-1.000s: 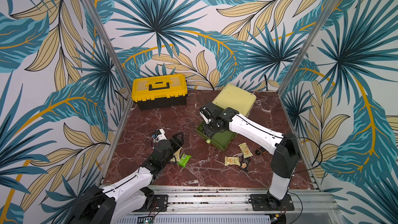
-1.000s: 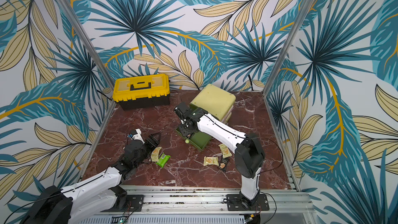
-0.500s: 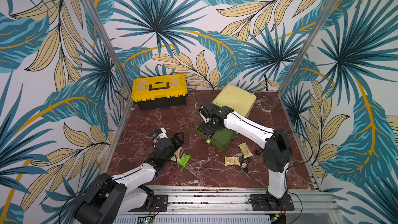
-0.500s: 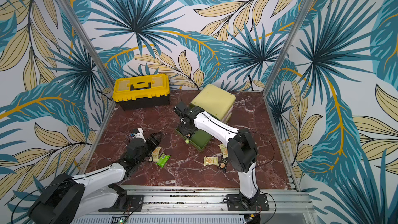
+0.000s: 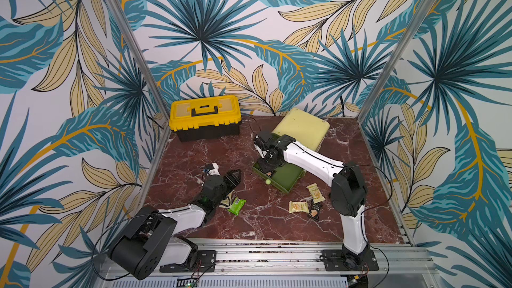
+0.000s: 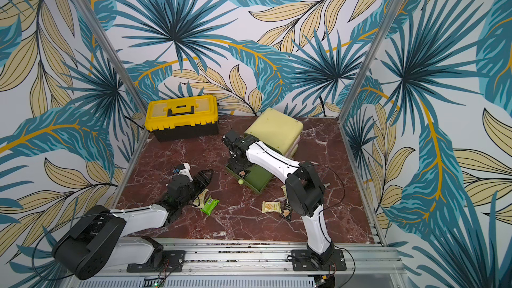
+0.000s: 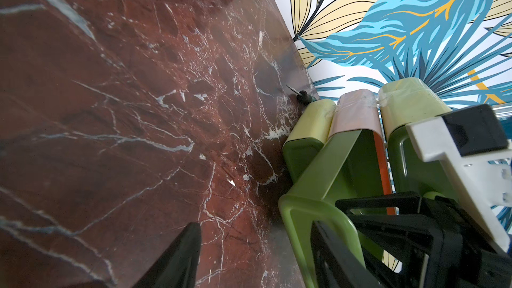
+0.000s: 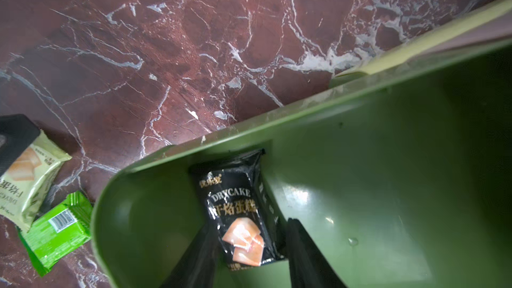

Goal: Take the cookies out of the drawer
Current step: Adjust the cookie in the drawer.

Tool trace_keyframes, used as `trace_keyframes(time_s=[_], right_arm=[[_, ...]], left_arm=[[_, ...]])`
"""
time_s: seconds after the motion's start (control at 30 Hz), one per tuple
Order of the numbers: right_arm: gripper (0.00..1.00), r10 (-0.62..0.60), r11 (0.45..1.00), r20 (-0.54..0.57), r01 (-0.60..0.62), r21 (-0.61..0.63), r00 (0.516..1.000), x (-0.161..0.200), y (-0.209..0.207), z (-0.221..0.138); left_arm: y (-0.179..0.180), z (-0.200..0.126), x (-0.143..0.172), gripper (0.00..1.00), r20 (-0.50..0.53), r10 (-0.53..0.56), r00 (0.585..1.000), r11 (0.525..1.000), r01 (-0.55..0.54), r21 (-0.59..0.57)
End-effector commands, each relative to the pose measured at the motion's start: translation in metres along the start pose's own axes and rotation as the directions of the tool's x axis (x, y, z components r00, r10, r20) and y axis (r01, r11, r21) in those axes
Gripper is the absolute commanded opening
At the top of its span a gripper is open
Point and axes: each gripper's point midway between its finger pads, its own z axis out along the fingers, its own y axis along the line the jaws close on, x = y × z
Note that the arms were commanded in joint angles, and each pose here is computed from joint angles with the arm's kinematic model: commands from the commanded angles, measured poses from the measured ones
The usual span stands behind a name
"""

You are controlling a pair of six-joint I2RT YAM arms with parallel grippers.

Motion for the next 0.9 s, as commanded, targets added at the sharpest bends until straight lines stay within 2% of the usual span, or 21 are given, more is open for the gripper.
trace_keyframes(time_s=[0.0,0.47,0.63,0.87], right_arm=[[0.44,-0.033,0.999,-0.049,0.034,0.027,0.998,0.006,-0.003,0.01],[0.44,-0.046,0.99,-0.08,0.056,0.128,0.996,0.012,-0.03,0.012],[0.44,-0.06,0.978,-0.088,0.076,0.195,0.994,0.014,-0.043,0.004],[0.44,-0.016,0.964,-0.07,0.034,0.263,0.997,0.018,-0.063,-0.012]], left_arm=[[-0.028,0.006,-0.013,0.67,0.03,-0.001,1.0,0.997,-0.001,0.079],[-0.029,0.007,-0.014,0.67,0.032,0.003,0.999,0.997,-0.006,0.08],[-0.029,0.007,-0.014,0.67,0.031,0.005,1.0,0.997,-0.007,0.08],[-0.03,0.007,-0.013,0.67,0.025,0.008,1.0,0.997,-0.01,0.083]])
